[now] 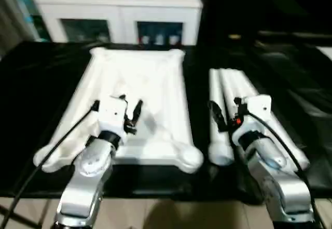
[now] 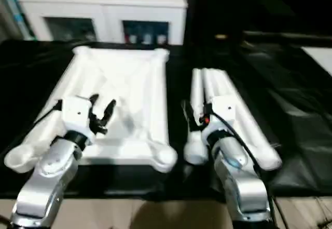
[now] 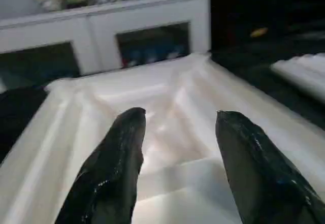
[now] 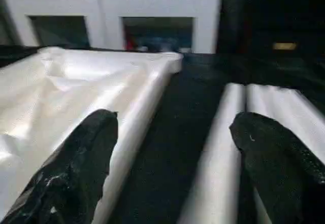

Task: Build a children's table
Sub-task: Move to table, then rotate table base

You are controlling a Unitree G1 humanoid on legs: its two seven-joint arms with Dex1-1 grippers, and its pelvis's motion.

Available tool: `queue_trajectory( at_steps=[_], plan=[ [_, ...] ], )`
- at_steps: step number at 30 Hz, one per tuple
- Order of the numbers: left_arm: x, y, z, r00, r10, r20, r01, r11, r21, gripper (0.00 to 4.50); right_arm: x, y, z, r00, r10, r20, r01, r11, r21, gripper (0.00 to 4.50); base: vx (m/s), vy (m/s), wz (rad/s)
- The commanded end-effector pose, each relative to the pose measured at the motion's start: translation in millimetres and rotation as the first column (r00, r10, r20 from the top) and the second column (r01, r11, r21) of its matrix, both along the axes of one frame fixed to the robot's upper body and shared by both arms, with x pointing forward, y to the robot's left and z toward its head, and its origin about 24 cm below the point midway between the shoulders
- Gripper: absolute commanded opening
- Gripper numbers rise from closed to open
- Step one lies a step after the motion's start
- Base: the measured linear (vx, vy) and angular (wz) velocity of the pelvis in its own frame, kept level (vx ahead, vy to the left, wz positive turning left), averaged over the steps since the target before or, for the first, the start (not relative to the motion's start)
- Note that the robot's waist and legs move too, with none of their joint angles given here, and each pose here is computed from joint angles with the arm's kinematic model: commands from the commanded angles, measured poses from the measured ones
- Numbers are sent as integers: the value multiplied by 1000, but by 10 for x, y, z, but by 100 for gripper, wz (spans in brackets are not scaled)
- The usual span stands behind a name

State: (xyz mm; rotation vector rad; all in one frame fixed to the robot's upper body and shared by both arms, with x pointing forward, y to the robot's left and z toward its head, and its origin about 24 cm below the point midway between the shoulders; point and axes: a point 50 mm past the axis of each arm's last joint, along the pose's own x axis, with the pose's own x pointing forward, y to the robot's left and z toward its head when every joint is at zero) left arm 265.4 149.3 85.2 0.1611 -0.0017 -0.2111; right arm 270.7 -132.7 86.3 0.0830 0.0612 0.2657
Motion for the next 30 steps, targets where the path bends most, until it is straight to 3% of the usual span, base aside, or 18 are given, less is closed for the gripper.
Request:
queue_trajectory(
  at_steps=[1, 3, 7, 10, 13, 15, 17, 21, 25, 26, 29, 30],
  plan=[
    [16, -63, 51, 999, -39, 18, 39, 999, -15, 255, 9, -82, 63, 1000, -16, 19, 17, 999, -28, 392, 157, 45, 5],
    [2, -86, 63, 997, -75, 22, 76, 996, -36, 255, 9, -78, 83, 1000, 23, 21, -22, 999, -42, 392, 121, 29, 3],
    [-47, -185, 62, 970, -242, 7, 242, 969, -52, 255, -4, -57, 158, 978, 202, 47, -193, 970, -150, 392, 81, -42, 5],
    [-75, -210, 73, 927, -376, 8, 376, 925, -52, 288, -29, -42, 256, 929, 365, 54, -346, 913, -215, 392, 29, -67, -1],
    [-74, -210, 78, 897, -442, 0, 442, 897, -32, 309, -14, -60, 322, 908, 414, 71, -385, 888, -253, 392, -18, -3, -1],
    [-142, -282, 51, 786, -614, -68, 614, 789, -14, 333, -14, -105, 404, 841, 538, 56, -498, 811, -307, 392, -53, -1, 7],
    [-167, -298, 35, 748, -656, -96, 659, 752, -9, 353, -18, -119, 422, 820, 571, 43, -531, 785, -319, 392, 0, 0, 0],
    [-236, -316, -104, 584, -775, -240, 804, 594, 38, 364, -84, -170, 458, 695, 716, -63, -688, 638, -345, 392, -14, -2, 2],
    [-207, -283, -168, 501, -818, -282, 863, 496, 94, 364, -207, -186, 399, 565, 800, -202, -808, 487, -330, 392, 0, 0, 0],
    [-200, -264, -183, 473, -826, -307, 879, 468, 97, 338, -237, -184, 374, 544, 807, -231, -823, 461, -331, 392, 0, 0, 0],
    [-189, -237, -196, 453, -828, -331, 889, 448, 97, 326, -250, -184, 355, 534, 808, -248, -830, 446, -337, 392, 0, 0, 0],
    [-164, -188, -222, 433, -821, -373, 898, 427, 102, 318, -260, -172, 330, 526, 808, -266, -837, 435, -333, 392, 0, 0, 0]
  ],
)
